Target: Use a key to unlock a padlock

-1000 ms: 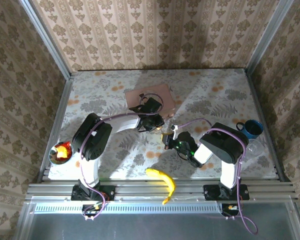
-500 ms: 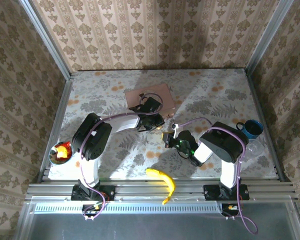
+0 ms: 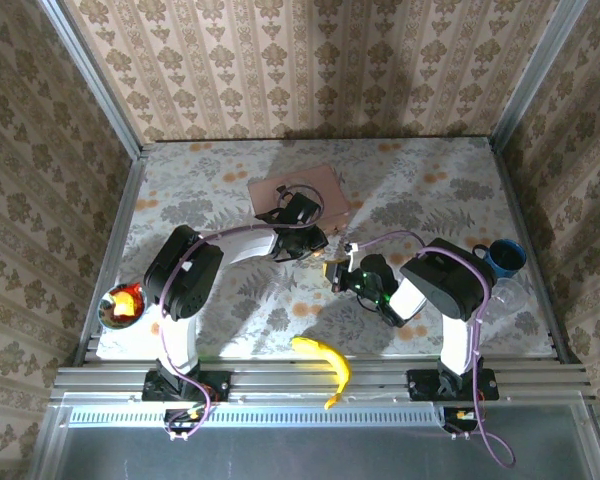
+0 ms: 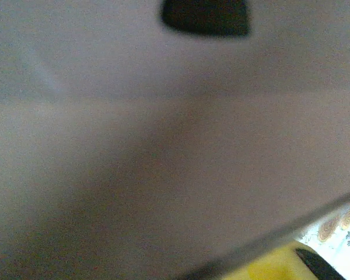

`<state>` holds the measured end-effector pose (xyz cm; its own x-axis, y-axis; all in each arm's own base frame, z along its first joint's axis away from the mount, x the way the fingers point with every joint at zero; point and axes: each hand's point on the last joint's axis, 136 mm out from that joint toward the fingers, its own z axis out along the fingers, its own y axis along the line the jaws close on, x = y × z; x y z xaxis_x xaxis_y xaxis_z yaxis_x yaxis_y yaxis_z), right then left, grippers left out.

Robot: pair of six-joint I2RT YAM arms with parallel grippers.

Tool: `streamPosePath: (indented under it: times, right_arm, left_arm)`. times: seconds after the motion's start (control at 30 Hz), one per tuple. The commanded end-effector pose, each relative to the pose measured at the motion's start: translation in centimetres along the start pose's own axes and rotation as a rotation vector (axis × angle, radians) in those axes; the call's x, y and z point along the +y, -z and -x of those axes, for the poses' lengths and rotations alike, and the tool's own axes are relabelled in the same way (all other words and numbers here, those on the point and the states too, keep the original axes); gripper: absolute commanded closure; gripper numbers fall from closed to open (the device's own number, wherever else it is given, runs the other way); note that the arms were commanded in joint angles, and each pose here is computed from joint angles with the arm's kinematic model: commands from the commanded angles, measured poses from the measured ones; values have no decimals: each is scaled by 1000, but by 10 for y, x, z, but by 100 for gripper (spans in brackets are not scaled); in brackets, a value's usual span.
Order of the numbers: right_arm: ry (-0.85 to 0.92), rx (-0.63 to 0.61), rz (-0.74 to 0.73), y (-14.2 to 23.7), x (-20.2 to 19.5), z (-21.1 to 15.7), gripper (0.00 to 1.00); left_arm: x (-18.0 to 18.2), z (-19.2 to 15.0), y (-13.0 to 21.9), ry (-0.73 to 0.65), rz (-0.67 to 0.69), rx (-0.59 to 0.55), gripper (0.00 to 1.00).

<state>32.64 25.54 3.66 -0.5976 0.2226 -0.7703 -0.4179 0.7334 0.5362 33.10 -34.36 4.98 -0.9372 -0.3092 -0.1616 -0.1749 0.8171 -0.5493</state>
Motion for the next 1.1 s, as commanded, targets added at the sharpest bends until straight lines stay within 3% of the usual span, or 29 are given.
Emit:
streamPosePath:
  times: [0.0, 0.43, 1.07]
  right_arm:
    - [-24, -86, 26, -5, 1, 29, 100]
    - [-82, -65, 164, -12, 16, 47, 100]
    - [-155, -77, 2, -12, -25, 64, 100]
  left_arm:
    - [-7, -21, 6, 19, -48, 96, 100]
    - [-12, -22, 6, 4, -87, 97, 100]
    - [-11, -25, 10, -36, -118, 107, 100]
